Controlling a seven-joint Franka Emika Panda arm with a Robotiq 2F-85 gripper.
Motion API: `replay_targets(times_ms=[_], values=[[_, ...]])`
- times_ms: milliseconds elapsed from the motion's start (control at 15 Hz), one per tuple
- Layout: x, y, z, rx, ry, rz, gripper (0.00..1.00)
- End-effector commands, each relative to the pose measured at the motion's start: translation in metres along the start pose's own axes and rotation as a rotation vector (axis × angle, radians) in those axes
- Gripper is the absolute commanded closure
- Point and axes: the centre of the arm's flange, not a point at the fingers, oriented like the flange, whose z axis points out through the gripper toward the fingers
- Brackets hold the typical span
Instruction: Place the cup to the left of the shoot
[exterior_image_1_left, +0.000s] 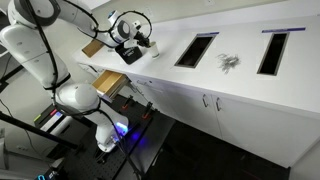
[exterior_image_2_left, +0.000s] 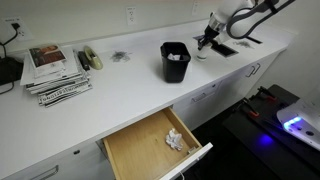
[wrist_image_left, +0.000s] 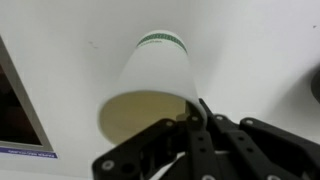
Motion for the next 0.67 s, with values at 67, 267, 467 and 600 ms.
replay_targets(times_ms=[67, 267, 467, 600], values=[[0.006, 0.006, 0.008, 0.020, 0.012, -0.005, 0.70], [0.003, 0.005, 0.007, 0.015, 0.012, -0.002, 0.49], [-0.001, 0.002, -0.006, -0.003, 0.022, -0.010, 0.25], [-0.004, -0.003, -0.018, -0.027, 0.019, -0.031, 0.10]])
